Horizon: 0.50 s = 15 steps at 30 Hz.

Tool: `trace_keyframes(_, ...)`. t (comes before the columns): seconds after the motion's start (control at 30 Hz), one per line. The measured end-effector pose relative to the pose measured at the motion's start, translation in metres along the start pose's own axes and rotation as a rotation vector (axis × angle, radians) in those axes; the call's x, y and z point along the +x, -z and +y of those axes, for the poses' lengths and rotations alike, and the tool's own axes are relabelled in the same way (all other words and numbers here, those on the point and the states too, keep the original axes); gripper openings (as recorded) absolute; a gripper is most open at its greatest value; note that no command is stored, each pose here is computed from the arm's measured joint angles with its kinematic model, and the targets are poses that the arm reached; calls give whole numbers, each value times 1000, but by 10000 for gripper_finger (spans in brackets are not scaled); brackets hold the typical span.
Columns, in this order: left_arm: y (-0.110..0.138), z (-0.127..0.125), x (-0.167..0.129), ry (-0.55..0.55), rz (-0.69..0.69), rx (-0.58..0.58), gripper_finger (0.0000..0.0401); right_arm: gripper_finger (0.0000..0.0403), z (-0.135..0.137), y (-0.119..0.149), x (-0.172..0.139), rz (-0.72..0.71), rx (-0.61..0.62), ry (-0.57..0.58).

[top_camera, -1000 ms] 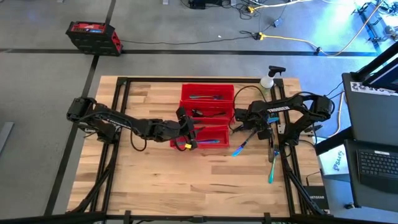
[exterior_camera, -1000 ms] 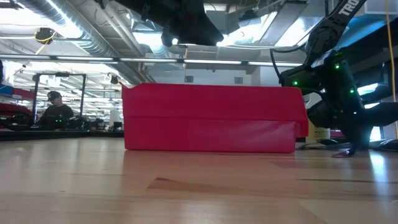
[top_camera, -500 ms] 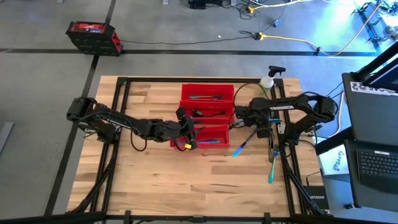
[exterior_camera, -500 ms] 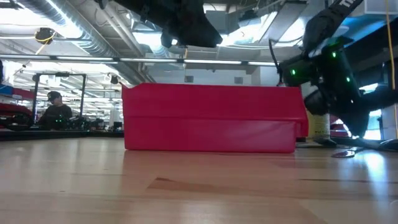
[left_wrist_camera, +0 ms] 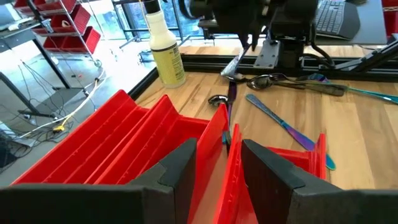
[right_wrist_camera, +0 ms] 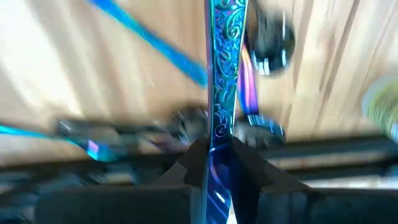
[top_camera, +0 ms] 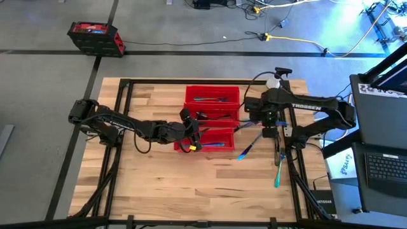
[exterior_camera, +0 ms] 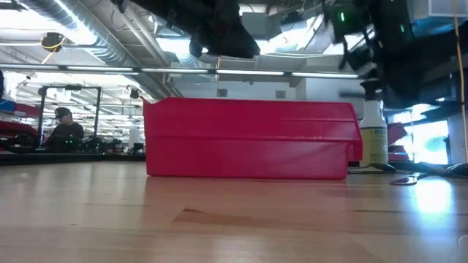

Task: Sort silverware
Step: Put the purple table knife into the bottom red bin

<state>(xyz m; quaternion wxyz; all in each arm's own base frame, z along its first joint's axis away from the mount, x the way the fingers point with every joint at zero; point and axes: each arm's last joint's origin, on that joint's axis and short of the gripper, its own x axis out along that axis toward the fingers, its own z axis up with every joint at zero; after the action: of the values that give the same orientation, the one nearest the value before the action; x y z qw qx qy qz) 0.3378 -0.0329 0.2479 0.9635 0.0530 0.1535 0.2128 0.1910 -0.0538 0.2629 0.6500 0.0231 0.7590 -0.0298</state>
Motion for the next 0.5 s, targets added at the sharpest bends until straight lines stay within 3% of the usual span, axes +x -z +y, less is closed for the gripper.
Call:
trace_keyframes(0.23, -4, -15, -14, 80, -25, 59, 114, 21, 30, -26, -34, -303, -45, -51)
trace_keyframes(0.37, -13, -13, -28, 135, -31, 26, 114, 21, 44, -45, -38, -457, -63, -72)
trace_keyframes(0.5, -28, -2, -61, 158, -15, -58, 114, 21, 51, -68, -31, -516, -60, -84)
